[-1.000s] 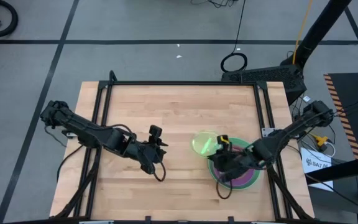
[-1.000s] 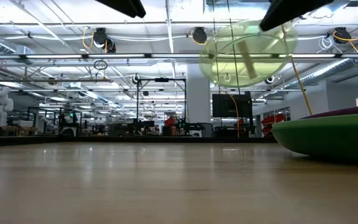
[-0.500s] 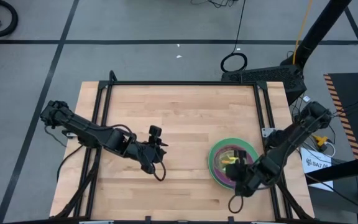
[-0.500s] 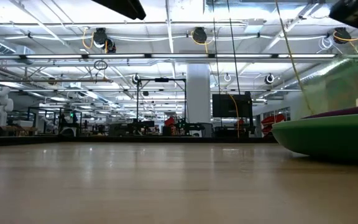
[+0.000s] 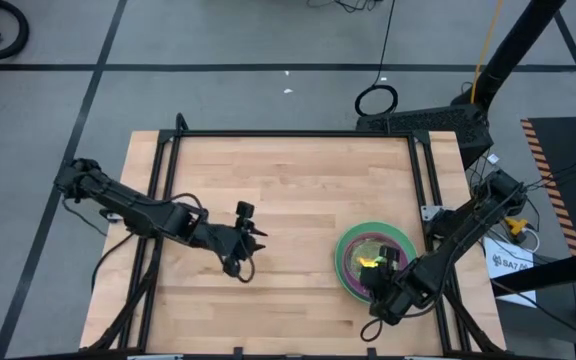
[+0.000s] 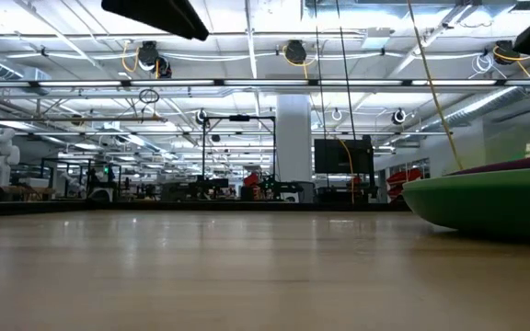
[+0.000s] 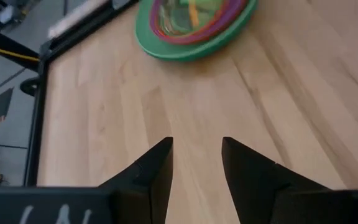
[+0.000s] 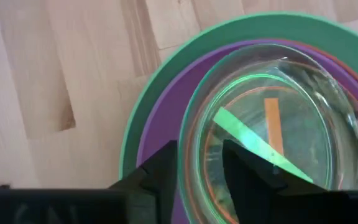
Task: Stack plastic plates
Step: Stack the small green plate on top of the small orange plate, then return to Home Position
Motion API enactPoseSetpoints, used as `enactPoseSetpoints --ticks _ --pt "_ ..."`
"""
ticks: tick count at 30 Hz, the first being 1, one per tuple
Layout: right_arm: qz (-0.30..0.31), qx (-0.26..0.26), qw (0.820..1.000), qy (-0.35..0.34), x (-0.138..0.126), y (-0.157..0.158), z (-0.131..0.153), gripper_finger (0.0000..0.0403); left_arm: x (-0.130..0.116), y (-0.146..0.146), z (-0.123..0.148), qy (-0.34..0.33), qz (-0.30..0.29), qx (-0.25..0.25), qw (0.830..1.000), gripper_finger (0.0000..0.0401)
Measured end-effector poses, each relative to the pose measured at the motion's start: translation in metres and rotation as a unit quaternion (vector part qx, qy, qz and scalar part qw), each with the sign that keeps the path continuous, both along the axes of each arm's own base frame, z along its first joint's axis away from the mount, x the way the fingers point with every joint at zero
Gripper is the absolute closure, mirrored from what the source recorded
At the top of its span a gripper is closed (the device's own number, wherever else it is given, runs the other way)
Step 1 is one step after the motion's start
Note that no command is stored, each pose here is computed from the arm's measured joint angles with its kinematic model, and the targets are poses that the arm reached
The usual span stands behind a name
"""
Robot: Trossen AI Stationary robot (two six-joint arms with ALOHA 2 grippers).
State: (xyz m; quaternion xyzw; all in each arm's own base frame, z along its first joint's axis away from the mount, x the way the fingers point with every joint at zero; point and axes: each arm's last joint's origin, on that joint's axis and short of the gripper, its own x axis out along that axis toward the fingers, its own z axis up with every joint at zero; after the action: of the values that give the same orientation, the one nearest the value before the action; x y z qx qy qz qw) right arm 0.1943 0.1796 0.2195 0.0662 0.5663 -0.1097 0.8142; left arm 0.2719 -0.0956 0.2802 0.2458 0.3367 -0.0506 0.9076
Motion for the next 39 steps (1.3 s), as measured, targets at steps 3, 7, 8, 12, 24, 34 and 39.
enactPoseSetpoints --ticks 3,7,8,12,24,34,39 --pt "-0.004 -0.011 1.000 -0.010 0.000 0.000 0.000 0.0265 -0.011 0.004 -0.004 -0.030 0.003 -0.016 0.999 0.0256" --pt "-0.006 -0.019 1.000 -0.018 0.001 -0.001 0.000 0.0246 -0.025 0.010 -0.011 -0.057 0.016 -0.041 0.997 0.0256" --pt "-0.006 -0.021 1.000 -0.020 0.001 -0.001 0.001 0.0244 -0.029 0.012 -0.011 -0.067 0.020 -0.048 0.996 0.0256" --pt "0.004 -0.074 0.994 -0.083 0.006 -0.002 0.003 0.0242 -0.041 0.016 -0.017 -0.086 0.025 -0.061 0.994 0.0256" --pt "0.097 -0.215 0.949 -0.209 0.056 -0.023 0.019 0.0268 -0.072 0.046 -0.019 -0.183 0.038 -0.052 0.981 0.0256" --pt "0.225 -0.180 0.929 -0.233 0.105 -0.078 0.032 0.0273 -0.094 0.075 -0.028 -0.208 0.051 -0.059 0.975 0.0256" --pt "0.253 -0.138 0.918 -0.272 0.112 -0.119 0.028 0.0273 -0.109 0.089 -0.041 -0.213 0.071 -0.070 0.972 0.0256"
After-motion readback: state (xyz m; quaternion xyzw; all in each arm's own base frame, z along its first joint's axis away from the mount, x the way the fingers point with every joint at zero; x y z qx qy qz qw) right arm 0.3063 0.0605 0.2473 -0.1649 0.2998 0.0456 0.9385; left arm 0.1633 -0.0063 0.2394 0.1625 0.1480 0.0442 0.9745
